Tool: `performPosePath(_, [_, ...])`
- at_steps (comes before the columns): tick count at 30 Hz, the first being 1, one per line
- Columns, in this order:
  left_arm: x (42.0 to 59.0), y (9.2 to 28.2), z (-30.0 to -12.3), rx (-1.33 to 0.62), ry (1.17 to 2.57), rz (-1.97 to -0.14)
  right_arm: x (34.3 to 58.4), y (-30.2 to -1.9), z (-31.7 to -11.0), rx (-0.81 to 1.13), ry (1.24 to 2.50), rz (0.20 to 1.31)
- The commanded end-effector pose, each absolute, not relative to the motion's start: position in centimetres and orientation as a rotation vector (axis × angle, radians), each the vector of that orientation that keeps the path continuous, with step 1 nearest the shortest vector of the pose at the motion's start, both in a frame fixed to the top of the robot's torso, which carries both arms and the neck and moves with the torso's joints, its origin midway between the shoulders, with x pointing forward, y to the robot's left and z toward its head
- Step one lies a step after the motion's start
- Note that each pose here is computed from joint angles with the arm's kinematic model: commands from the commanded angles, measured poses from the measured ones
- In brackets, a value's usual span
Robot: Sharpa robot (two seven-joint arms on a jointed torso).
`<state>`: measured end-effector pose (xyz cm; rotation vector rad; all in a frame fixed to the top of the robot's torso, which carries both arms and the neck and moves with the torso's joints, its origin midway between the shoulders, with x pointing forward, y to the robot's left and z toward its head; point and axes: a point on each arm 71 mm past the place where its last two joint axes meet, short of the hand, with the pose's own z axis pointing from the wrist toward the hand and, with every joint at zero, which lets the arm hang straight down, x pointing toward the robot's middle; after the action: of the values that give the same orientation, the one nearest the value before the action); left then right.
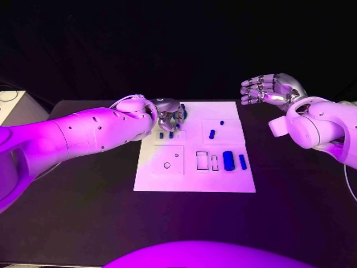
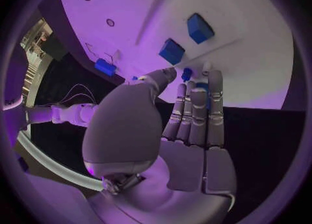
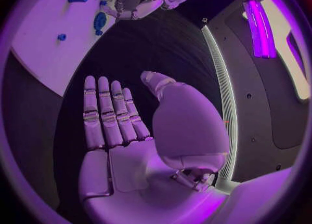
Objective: Assemble the parts on the task board
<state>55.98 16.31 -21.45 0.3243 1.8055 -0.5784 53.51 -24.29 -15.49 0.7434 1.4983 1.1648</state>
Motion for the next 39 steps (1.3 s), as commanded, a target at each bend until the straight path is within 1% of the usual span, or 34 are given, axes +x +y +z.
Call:
performPosePath(1, [55.96, 16.06, -21.59, 0.336, 1.813, -0.58, 53.46, -24.11, -15.41, 0.732, 1.496, 1.18])
performPosePath(25, [56.3, 16.47, -22.05, 0.318, 1.855, -0.549, 53.38, -24.21, -15.39, 0.733, 1.496, 1.18])
performPosePath(39, [56.24, 16.07, -22.46, 0.314, 1.863, -0.562, 53.31, -24.19, -15.36, 0.732, 1.496, 1.182])
